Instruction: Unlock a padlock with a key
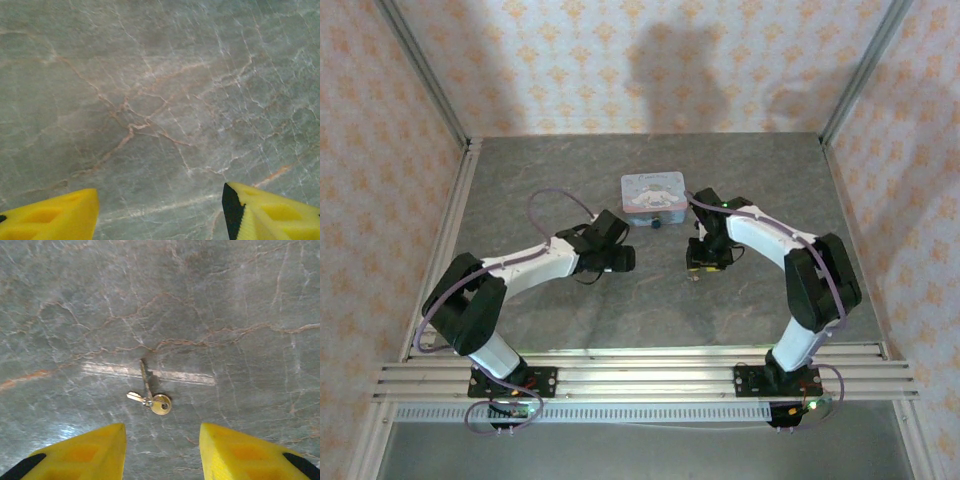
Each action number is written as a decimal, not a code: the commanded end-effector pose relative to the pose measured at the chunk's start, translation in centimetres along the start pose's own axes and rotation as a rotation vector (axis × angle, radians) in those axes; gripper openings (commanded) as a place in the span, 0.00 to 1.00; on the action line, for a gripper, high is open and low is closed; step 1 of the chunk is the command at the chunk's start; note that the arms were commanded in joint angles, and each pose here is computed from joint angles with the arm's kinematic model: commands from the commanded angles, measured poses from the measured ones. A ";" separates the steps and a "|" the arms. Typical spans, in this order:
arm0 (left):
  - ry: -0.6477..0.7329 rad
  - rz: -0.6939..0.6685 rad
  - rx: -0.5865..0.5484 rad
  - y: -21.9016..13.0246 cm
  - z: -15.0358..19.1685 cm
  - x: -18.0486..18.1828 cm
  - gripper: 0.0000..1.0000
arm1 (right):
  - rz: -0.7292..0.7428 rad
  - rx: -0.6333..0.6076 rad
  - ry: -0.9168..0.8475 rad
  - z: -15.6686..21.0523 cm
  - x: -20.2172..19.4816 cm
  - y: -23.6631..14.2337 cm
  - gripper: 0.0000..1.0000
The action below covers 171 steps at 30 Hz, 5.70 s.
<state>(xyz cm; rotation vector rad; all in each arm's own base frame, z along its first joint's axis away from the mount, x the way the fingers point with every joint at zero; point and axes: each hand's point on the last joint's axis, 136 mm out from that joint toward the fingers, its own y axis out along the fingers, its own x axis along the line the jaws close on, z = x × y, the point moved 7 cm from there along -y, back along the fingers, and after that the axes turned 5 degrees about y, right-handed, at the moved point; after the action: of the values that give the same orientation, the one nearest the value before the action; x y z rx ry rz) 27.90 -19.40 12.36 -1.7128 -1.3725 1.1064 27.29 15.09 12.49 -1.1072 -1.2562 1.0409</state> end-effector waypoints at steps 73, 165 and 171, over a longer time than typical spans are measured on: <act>0.010 0.623 -0.466 -12.9 -2.0 -3.2 0.51 | -0.989 -0.464 -0.371 0.4 9.3 -12.9 0.00; 0.369 0.914 -0.410 -17.9 -3.2 -5.5 0.00 | -1.138 -0.535 -0.806 5.6 11.0 -17.1 0.19; 0.379 0.903 -0.412 -18.3 -3.5 -5.6 0.00 | -1.121 -0.530 -0.776 5.4 10.6 -17.3 0.41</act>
<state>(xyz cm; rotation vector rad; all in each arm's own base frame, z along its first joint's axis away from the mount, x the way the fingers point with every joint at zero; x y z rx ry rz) 22.95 -20.79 30.44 -2.8139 -0.5680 0.9050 21.88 23.02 29.52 -0.1194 -2.3953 0.2564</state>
